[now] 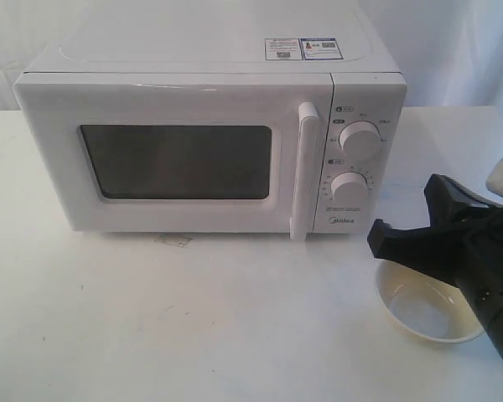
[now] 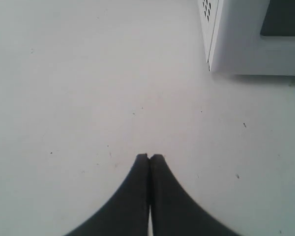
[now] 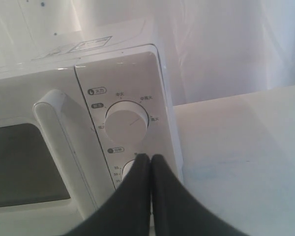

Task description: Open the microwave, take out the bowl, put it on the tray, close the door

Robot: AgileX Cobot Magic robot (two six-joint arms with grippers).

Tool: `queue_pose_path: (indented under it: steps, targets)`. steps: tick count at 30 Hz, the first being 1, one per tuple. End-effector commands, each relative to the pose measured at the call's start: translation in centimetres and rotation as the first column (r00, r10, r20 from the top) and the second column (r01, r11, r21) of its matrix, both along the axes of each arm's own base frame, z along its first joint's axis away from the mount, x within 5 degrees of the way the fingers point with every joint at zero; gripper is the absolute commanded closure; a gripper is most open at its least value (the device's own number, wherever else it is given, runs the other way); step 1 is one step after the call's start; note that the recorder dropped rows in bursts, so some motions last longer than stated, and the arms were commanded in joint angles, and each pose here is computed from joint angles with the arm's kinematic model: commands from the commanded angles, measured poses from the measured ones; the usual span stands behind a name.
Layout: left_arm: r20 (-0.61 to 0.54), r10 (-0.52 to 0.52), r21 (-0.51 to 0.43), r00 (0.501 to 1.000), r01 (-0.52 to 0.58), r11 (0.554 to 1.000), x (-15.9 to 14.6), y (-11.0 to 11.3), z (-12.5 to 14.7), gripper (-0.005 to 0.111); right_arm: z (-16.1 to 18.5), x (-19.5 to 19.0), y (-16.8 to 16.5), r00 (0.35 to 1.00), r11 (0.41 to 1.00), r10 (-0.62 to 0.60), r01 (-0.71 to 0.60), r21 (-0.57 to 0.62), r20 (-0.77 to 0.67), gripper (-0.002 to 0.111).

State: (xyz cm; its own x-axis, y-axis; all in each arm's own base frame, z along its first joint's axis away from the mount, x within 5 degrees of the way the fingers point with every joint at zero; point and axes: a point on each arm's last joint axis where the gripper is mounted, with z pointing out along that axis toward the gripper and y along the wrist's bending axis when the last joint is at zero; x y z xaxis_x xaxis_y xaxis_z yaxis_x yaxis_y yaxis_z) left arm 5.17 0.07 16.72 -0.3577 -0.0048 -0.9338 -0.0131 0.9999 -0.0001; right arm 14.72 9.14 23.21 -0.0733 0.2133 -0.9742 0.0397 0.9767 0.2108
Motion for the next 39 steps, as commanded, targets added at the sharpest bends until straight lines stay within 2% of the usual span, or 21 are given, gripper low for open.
queue_pose_path:
  steps: [1,9,11,12,15,16,19,21,28,34,39]
  targets:
    - [-0.007,0.005,-0.002,1.0,-0.005,1.0,0.0,0.0,-0.2,0.107,0.1,-0.1,-0.2,1.0,1.0,-0.004,0.004,0.002,0.008,0.108]
    - [-0.007,0.005,-0.002,1.0,-0.005,1.0,0.0,0.0,-0.2,0.107,0.1,-0.1,-0.2,1.0,1.0,-0.004,0.004,0.002,0.008,0.108]
    - [-0.007,0.005,-0.002,1.0,-0.005,1.0,0.0,0.0,-0.2,0.107,0.1,-0.1,-0.2,1.0,1.0,0.001,-0.001,-0.028,0.004,0.108]
    - [-0.007,0.005,-0.002,1.0,-0.005,1.0,0.0,0.0,-0.2,0.107,0.2,-0.3,-0.4,1.0,1.0,0.001,-0.001,0.014,-0.016,0.108]
    - [-0.007,0.005,-0.002,1.0,-0.005,1.0,0.0,0.0,-0.2,0.107,0.0,-0.6,-0.3,0.995,0.997,0.058,-0.053,0.065,-0.085,0.108]
    - [-0.007,0.005,-0.002,1.0,-0.005,1.0,0.0,0.0,-0.2,0.107,0.1,-0.9,-0.4,0.987,0.991,0.113,-0.103,0.086,-0.114,0.108]
    - [-0.002,0.003,-0.002,1.0,-0.003,1.0,0.0,0.0,-0.1,0.107,0.9,-2.1,-1.8,0.959,0.956,0.262,-0.241,0.169,-0.111,0.108]
    - [-0.002,0.003,-0.002,1.0,-0.003,1.0,0.0,0.0,-0.1,0.107,1.1,-3.2,-3.6,0.951,0.938,0.299,-0.279,0.207,-0.075,0.108]
    - [0.0,0.003,-0.002,1.0,-0.003,1.0,0.0,0.0,-0.1,0.107,-0.5,-6.0,-7.6,0.982,0.949,0.185,-0.186,0.253,0.025,0.108]
    - [0.0,0.003,-0.002,1.0,-0.003,1.0,0.0,0.0,-0.1,0.107,-2.3,-7.5,-8.8,0.991,0.956,0.11,-0.125,0.266,0.072,0.108]
    - [0.0,0.003,-0.002,1.0,-0.003,1.0,0.0,0.0,-0.1,0.107,-1.6,-8.8,-9.1,0.978,0.957,0.086,-0.134,0.256,0.188,0.108]
